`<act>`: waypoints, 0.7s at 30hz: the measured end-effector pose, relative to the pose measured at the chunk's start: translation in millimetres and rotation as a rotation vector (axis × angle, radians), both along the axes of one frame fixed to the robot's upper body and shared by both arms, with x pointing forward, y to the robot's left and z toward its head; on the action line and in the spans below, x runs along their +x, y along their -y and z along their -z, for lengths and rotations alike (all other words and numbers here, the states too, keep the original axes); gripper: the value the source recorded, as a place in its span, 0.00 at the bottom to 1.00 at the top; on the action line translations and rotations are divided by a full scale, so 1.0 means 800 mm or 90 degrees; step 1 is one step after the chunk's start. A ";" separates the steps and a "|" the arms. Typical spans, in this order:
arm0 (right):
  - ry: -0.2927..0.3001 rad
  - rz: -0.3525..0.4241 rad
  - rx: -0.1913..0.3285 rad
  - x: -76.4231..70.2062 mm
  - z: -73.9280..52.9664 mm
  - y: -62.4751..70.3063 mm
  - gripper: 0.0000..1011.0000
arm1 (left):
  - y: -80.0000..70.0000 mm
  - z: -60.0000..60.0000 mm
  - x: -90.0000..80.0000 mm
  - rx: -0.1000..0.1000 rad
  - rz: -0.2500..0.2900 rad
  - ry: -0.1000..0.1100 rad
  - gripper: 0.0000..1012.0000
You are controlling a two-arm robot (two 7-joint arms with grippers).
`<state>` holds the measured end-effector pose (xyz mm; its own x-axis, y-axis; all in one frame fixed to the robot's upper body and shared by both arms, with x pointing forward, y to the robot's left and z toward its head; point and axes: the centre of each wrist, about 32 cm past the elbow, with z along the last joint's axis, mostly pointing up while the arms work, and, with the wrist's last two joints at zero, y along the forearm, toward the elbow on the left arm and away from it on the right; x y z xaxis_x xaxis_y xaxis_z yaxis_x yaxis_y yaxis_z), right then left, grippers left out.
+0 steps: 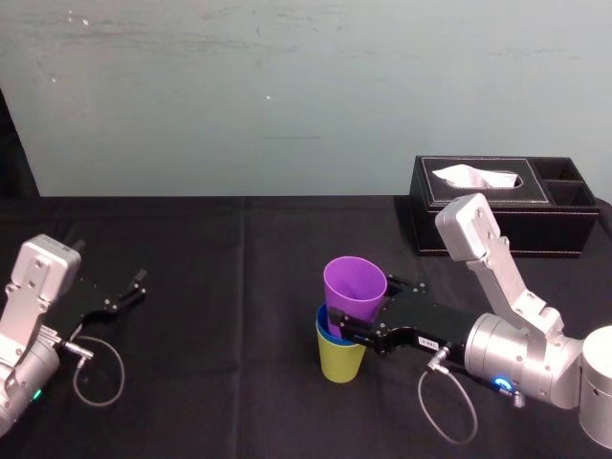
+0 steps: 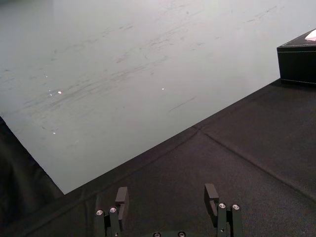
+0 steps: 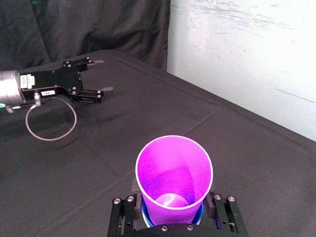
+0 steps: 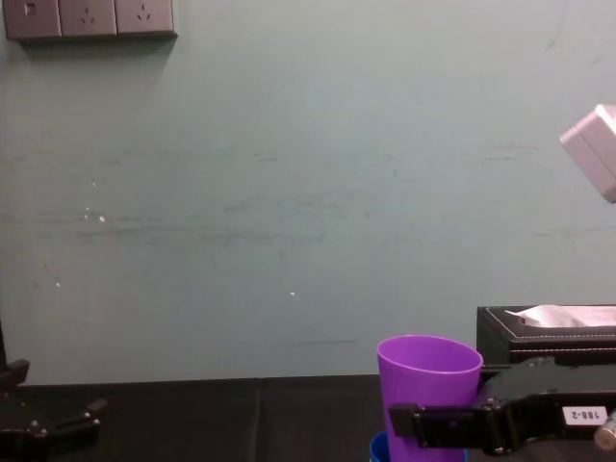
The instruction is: Stack the three plastic cups sequentially using one hand.
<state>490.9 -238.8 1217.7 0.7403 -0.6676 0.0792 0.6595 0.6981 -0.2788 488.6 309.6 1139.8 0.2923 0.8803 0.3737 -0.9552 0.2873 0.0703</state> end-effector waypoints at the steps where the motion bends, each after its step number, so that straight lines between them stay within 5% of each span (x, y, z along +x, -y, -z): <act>1: 0.000 0.000 0.000 0.000 0.000 0.000 0.71 | 0.000 0.000 0.000 0.000 0.000 0.000 0.99; 15: 0.000 0.000 0.001 0.000 -0.001 0.001 0.99 | 0.000 0.000 0.000 0.000 0.000 0.000 0.99; 21: 0.000 0.000 0.001 0.000 -0.001 0.001 0.99 | 0.000 0.000 0.000 0.000 0.000 0.000 0.99</act>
